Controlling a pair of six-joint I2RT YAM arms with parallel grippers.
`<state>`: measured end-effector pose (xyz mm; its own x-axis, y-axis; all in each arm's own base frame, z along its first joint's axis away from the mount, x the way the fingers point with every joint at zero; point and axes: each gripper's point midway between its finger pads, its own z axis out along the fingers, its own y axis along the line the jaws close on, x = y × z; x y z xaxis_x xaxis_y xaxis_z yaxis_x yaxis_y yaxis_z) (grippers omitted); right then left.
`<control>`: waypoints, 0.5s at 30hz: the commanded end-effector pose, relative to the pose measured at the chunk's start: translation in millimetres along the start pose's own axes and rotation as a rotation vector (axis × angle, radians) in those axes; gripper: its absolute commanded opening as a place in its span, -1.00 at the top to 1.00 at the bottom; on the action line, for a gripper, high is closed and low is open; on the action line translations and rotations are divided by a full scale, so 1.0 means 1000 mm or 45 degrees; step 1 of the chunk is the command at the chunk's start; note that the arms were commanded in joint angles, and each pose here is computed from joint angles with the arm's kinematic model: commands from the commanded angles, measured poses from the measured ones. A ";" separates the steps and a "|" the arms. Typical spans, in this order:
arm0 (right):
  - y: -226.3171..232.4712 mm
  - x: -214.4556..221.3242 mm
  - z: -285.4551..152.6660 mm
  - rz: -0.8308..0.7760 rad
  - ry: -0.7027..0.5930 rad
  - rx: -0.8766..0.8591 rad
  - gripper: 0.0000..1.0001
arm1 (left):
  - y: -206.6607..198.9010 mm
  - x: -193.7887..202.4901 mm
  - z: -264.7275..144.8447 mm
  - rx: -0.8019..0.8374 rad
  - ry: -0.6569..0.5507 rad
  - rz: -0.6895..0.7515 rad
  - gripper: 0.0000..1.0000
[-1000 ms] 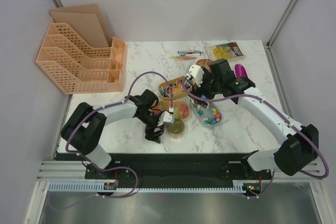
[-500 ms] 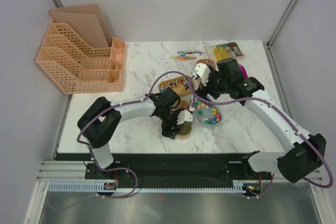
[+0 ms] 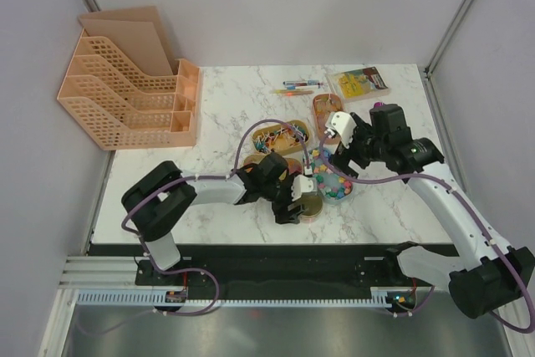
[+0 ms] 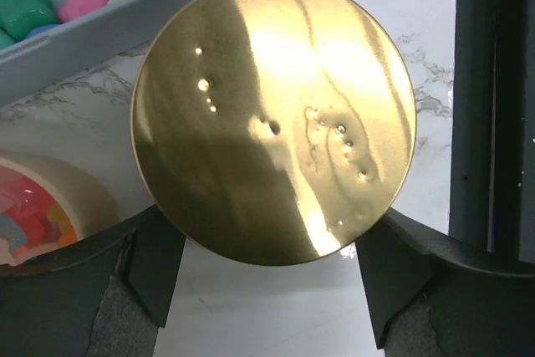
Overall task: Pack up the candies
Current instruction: Move the packing bottle to the center of the board.
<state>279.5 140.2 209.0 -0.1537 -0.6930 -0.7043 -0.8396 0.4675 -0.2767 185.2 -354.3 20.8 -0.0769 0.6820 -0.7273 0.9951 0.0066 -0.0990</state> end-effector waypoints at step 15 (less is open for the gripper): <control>0.060 0.041 0.018 -0.112 -0.027 -0.368 -0.96 | -0.031 0.110 0.063 0.034 0.091 -0.071 -0.81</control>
<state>240.5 138.2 151.7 -0.1516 -0.7294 -0.6671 -0.9316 0.3309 -0.1501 181.9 -388.3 8.0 0.0457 0.4366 -0.8985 0.9990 -0.0182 0.0420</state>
